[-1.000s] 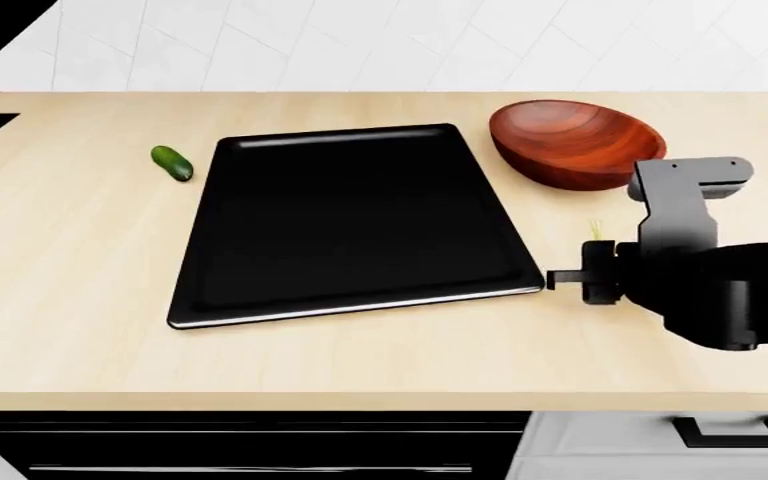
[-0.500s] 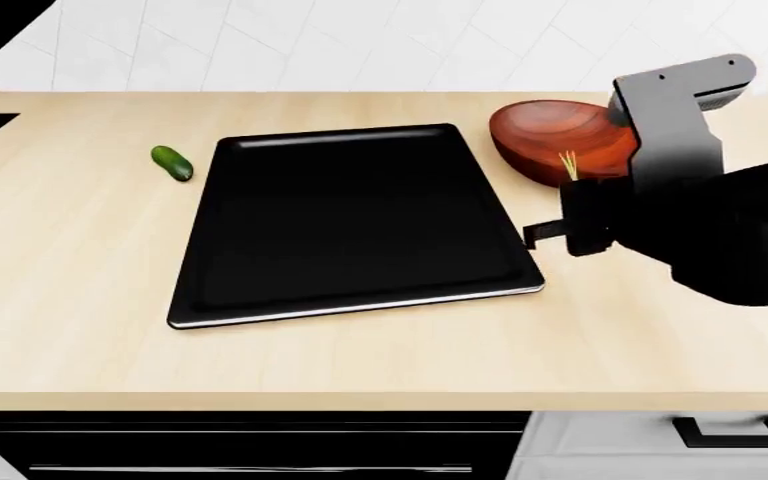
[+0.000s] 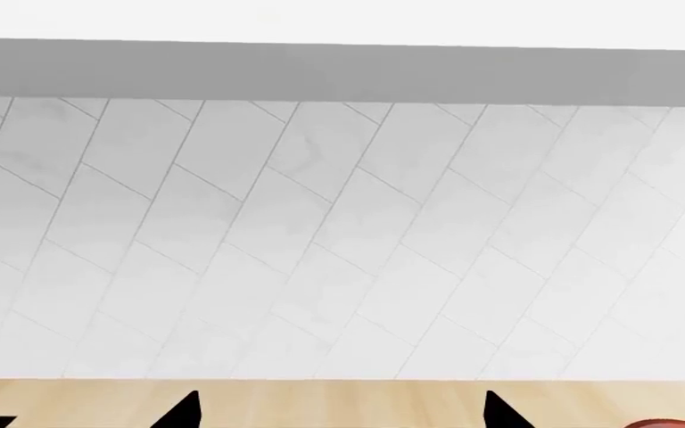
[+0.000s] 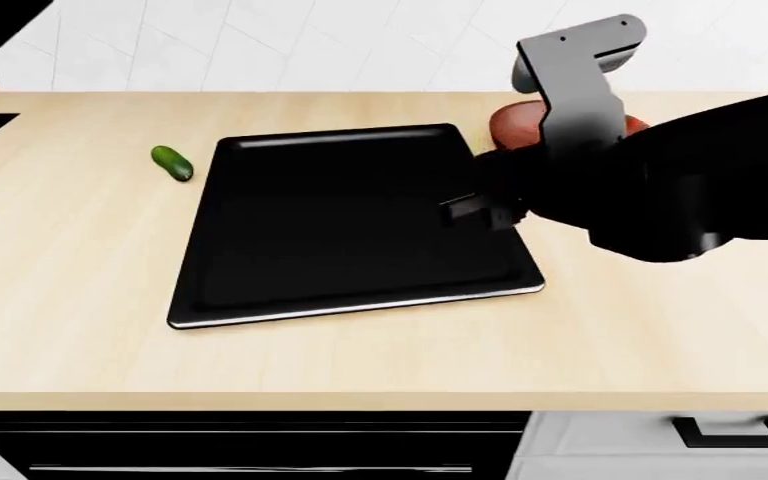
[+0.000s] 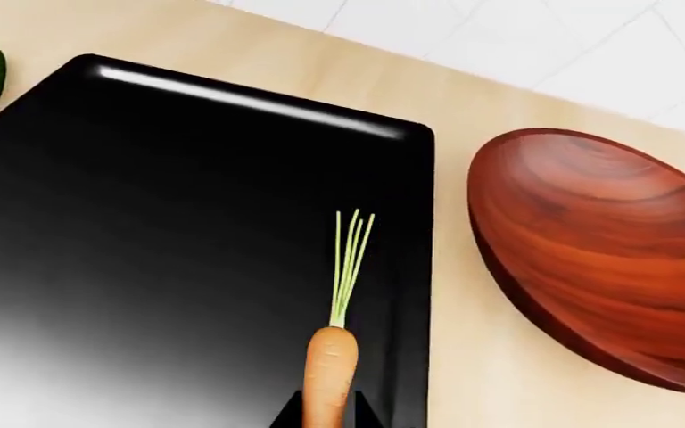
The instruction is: Place the two vegetables and bowl onto the tray for setting up a vegetable dip station.
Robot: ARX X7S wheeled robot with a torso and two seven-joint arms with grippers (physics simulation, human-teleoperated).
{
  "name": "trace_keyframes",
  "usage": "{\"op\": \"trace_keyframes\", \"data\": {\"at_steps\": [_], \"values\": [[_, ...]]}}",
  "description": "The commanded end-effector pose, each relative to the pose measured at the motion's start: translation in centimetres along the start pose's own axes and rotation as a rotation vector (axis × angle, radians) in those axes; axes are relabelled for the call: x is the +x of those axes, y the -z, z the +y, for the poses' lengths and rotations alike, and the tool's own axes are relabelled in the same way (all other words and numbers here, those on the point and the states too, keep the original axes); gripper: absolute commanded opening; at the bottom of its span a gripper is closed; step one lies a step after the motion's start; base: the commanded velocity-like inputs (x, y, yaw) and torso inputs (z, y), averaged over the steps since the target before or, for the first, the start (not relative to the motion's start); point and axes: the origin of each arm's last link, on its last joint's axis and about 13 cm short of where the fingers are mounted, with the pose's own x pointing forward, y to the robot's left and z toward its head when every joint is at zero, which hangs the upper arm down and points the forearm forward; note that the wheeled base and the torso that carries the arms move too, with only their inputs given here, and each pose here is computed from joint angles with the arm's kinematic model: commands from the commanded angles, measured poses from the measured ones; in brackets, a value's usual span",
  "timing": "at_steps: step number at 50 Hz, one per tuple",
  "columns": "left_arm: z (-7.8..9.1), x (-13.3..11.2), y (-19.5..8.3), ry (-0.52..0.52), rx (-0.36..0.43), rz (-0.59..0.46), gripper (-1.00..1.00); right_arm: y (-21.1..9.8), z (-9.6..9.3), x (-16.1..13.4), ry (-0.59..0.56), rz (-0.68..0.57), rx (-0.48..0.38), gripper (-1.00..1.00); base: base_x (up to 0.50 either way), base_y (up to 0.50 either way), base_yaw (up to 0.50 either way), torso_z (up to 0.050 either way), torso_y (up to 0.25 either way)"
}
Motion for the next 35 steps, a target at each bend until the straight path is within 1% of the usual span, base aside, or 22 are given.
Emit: {"op": "trace_keyframes", "data": {"at_steps": [1,3,4,5,17,26,35], "values": [[0.0,0.0,0.1,0.0,0.0,0.002,1.0,0.4,1.6,-0.9,-0.067,0.015,-0.004,-1.0,0.0,0.0,0.0,0.0,0.0],[0.0,0.0,0.1,0.001,0.0,0.002,1.0,0.5,1.6,-1.1,-0.074,0.023,-0.002,-1.0,0.0,0.0,0.0,0.0,0.0],[0.0,0.0,0.1,-0.001,0.001,0.003,1.0,0.7,1.7,-1.4,-0.094,0.03,0.019,-1.0,0.0,0.0,0.0,0.0,0.0],[0.0,0.0,0.1,-0.001,0.0,0.004,1.0,0.7,1.7,-1.5,-0.094,0.035,0.022,-1.0,0.0,0.0,0.0,0.0,0.0],[0.0,-0.1,-0.1,0.001,0.001,0.003,1.0,0.9,2.1,-2.6,-0.099,0.063,0.007,-1.0,0.0,0.0,0.0,0.0,0.0],[-0.1,-0.2,0.0,0.002,0.004,0.002,1.0,1.7,1.2,-1.8,-0.056,0.093,0.018,-1.0,0.0,0.0,0.0,0.0,0.0],[-0.1,-0.2,0.0,0.003,0.005,0.002,1.0,0.7,0.2,-0.6,-0.024,0.101,0.014,-1.0,0.0,0.0,0.0,0.0,0.0]]}}
